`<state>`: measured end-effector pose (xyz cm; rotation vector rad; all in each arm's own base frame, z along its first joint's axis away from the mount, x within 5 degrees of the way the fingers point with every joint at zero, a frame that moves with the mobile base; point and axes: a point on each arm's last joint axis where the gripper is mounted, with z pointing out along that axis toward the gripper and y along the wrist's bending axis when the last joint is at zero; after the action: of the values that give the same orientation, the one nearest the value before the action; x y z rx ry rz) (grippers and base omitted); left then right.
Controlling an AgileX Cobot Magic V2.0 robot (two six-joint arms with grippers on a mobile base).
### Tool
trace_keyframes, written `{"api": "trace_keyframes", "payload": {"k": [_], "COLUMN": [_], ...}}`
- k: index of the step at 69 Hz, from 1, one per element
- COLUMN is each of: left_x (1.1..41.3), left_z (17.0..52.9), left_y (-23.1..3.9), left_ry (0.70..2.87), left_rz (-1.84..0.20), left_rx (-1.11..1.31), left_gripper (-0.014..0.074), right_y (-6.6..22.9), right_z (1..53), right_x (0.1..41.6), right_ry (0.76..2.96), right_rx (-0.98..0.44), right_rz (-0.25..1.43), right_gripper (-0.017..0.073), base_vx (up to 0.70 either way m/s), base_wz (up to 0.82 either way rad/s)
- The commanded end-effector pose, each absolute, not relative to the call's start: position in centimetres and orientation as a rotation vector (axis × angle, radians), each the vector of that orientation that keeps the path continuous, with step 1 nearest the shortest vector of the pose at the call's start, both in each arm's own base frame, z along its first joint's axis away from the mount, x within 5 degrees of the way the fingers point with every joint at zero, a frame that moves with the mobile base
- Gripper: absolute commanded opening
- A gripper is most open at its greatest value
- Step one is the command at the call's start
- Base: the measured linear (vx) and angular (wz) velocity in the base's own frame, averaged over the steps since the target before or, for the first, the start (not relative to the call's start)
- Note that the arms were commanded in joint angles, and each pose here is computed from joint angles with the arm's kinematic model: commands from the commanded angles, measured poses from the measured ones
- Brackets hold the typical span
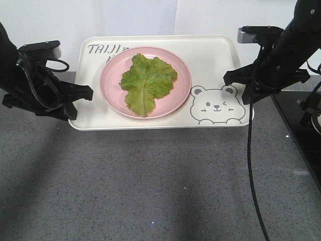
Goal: Transfer vegetables to tray and serve
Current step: 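Hold the tray level with both grippers as the base approaches the counter, then lower the tray onto the grey counter with both grippers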
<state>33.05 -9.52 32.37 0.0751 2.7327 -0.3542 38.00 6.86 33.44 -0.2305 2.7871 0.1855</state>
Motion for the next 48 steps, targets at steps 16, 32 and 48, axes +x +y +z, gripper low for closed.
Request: {"api": "trace_keyframes", "payload": {"k": [16,32,48], "left_x": [32.47,32.52,32.64], "left_z": [35.23,35.25,35.14], "left_y": [-10.27,-10.25,-9.86], "left_ry": [2.586,2.58,2.579], "left_rz": [-0.439,-0.435,-0.364], "left_rx": [0.105,0.105,0.127], "left_gripper": [-0.0006,-0.0006,-0.0006], "right_y": [7.08,7.09,7.25], "right_z": [36.34,36.37,36.41], "right_x": [36.56,36.63,36.66], "right_ry": [2.716,2.708,2.697], "right_rx": [-0.271,-0.268,-0.288], "right_rz": [0.225,0.226,0.232], "right_gripper": [-0.0004,-0.0004,-0.0004], "base_vx": [0.0,0.0,0.0], "base_wz": [0.0,0.0,0.0]}}
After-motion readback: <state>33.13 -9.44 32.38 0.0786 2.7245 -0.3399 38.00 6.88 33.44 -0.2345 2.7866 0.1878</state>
